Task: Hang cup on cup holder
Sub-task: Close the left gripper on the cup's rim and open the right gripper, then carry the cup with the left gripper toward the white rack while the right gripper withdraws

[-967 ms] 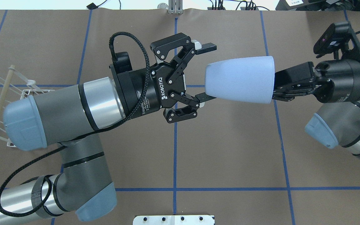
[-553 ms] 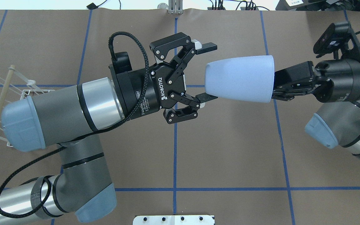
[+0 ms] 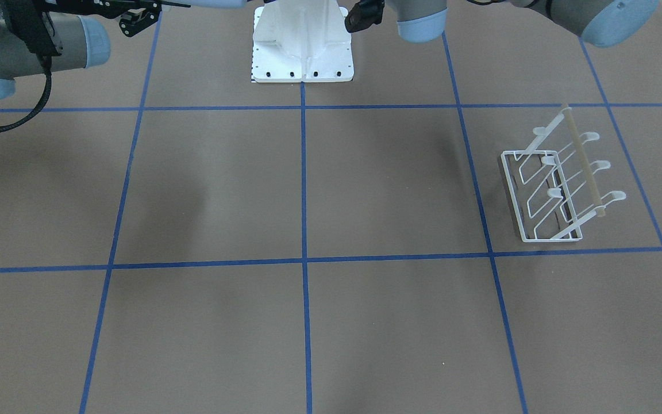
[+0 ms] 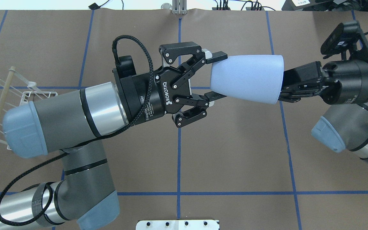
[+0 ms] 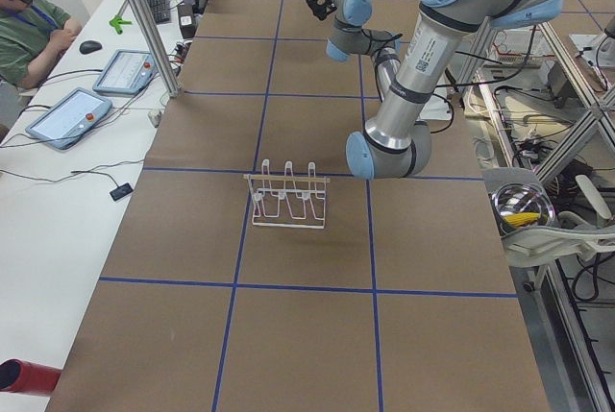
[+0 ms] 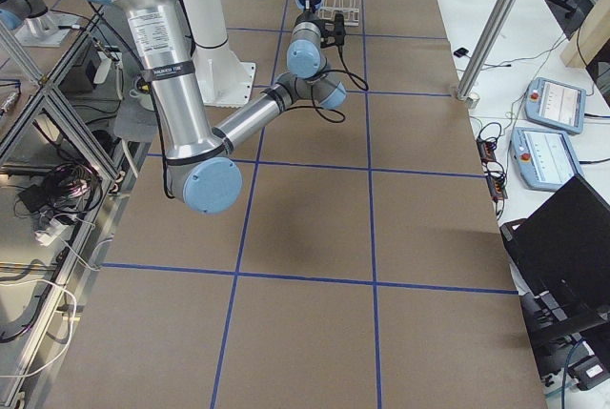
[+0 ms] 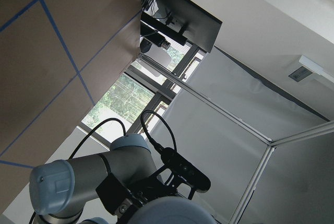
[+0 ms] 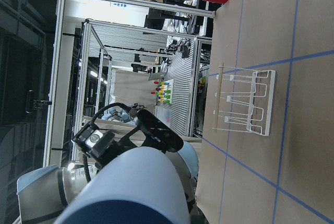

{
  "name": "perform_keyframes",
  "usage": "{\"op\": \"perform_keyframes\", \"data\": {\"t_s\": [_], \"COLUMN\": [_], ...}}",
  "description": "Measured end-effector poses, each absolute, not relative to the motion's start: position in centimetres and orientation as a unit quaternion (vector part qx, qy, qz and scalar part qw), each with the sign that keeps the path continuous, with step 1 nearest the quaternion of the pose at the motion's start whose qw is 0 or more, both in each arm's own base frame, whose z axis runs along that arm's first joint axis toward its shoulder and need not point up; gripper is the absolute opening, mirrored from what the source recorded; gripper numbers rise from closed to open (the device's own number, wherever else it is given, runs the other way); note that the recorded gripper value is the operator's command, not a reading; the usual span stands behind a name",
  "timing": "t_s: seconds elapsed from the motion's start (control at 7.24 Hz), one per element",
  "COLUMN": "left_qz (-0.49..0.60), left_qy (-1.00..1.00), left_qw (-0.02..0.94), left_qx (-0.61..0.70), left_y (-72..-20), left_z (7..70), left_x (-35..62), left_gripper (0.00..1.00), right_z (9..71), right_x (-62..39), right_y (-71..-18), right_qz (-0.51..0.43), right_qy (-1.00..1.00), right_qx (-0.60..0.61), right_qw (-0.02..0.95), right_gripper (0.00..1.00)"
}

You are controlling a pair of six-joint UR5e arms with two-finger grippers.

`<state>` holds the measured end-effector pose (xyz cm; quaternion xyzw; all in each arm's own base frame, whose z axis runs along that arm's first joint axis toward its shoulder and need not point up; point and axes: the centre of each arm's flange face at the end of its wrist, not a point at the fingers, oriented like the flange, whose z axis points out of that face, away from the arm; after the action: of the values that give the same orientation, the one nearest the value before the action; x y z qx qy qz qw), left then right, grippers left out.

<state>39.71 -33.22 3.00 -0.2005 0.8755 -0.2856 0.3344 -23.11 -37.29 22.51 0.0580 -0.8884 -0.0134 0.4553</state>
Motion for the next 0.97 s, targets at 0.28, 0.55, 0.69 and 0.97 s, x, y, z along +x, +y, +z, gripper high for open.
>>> {"op": "perform_keyframes", "data": {"t_s": [0.28, 0.55, 0.69, 0.97], "left_qz": [-0.287, -0.287, -0.286, -0.284], "left_qy": [0.876, 0.876, 0.876, 0.881], "left_qw": [0.327, 0.326, 0.327, 0.33], "left_qx": [-0.21, -0.211, -0.208, -0.186], "left_y": [-32.2, -31.9, -31.9, -32.6], "left_z": [2.7, 2.7, 2.8, 2.9], "left_x": [39.7, 39.6, 39.4, 38.7], "left_gripper": [0.0, 0.0, 0.0, 0.0], "right_z": [22.9, 24.7, 25.5, 28.4], "right_x": [-23.3, -22.9, -22.5, -20.6], "right_y": [-37.1, -36.7, -36.4, -36.4], "right_qz": [-0.008, -0.006, -0.004, 0.01], "right_qy": [-0.895, -0.895, -0.894, -0.888], "right_qx": [0.062, 0.064, 0.065, 0.077], "right_qw": [0.441, 0.441, 0.442, 0.453], "right_gripper": [1.0, 1.0, 1.0, 1.0]}}
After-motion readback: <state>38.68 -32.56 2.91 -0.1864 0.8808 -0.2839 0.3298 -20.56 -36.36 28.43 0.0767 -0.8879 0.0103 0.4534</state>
